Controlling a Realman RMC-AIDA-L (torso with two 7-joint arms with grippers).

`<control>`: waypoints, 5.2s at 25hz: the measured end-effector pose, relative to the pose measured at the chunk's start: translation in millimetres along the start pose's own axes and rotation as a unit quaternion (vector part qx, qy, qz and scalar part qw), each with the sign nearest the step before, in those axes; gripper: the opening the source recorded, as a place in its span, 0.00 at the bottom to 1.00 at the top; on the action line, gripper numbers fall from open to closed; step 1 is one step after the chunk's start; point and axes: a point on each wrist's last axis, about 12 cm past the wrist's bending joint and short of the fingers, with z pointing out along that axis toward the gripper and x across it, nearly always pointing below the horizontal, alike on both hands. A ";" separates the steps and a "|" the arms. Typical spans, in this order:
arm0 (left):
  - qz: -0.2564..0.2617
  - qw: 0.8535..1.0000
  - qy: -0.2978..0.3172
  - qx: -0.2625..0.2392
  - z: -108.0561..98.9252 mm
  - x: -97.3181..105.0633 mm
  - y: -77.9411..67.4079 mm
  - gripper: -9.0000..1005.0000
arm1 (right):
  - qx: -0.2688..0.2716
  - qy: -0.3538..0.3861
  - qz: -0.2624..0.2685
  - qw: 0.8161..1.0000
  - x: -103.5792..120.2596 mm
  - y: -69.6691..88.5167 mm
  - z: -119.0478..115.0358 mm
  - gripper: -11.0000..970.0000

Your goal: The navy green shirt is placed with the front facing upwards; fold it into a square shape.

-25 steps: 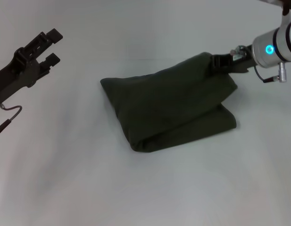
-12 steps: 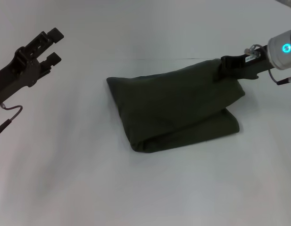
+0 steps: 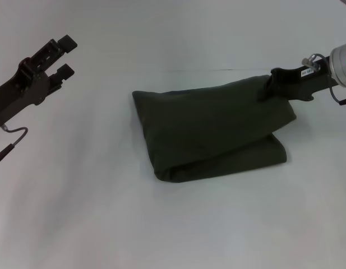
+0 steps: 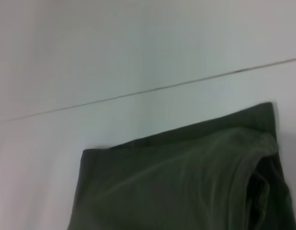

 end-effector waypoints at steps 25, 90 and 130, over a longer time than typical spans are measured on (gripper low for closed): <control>-0.002 1.000 -0.001 -0.001 -2.0 0.7 1.0 0.94 | 0.008 0.014 -0.046 0.999 26.8 -37.0 -11.3 0.58; -0.008 1.000 -0.003 0.001 0.9 3.3 0.9 0.94 | 0.012 -0.008 -0.301 0.954 55.8 -46.2 9.8 0.38; -0.007 1.000 -0.005 0.010 1.8 1.7 -1.7 0.94 | -0.008 0.007 -0.068 0.998 52.7 -59.8 -2.4 0.05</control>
